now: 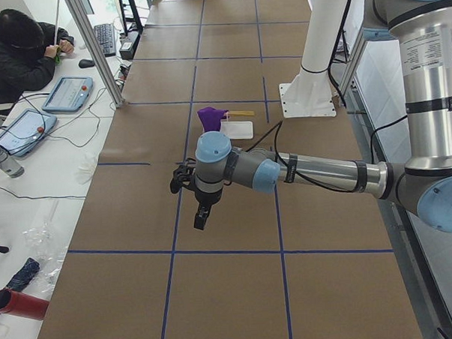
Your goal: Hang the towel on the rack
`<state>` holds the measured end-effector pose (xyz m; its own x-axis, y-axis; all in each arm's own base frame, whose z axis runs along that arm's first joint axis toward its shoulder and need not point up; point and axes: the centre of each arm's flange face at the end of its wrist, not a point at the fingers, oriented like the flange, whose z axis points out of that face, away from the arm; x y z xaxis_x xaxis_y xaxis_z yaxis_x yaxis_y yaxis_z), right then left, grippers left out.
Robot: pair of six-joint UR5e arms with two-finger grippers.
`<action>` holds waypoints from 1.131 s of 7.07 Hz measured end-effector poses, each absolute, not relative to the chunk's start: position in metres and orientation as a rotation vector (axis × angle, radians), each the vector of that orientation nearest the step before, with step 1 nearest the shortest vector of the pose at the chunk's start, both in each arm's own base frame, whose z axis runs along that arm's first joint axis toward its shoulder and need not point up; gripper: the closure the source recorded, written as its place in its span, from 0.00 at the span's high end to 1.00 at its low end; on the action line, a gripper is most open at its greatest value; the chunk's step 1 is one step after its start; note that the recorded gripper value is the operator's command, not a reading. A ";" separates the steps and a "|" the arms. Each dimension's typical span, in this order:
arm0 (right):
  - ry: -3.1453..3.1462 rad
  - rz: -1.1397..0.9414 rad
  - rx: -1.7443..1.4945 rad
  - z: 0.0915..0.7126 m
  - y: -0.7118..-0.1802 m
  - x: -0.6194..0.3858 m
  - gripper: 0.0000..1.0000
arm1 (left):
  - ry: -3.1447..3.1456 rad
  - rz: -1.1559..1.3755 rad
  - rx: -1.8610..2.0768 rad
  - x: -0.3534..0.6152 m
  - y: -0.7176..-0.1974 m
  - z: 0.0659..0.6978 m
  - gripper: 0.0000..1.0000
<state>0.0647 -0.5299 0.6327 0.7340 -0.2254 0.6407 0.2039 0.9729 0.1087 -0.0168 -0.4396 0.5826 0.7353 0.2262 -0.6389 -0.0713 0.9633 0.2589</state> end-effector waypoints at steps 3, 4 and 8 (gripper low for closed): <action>-0.708 -0.237 0.037 0.632 -0.530 0.065 1.00 | 0.818 0.111 0.159 -0.030 -0.435 0.610 1.00; -0.708 -0.236 0.037 0.632 -0.530 0.065 1.00 | 0.822 0.101 0.154 -0.032 -0.433 0.612 1.00; -0.708 -0.236 0.042 0.629 -0.531 0.065 1.00 | 0.805 0.096 0.159 -0.036 -0.430 0.612 1.00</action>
<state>0.0646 -0.5315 0.6289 0.7346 -0.2286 0.6389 0.2003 0.9726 0.1178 -0.0360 -0.4303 0.6120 0.6897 0.1456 -0.7093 -0.0244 0.9837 0.1782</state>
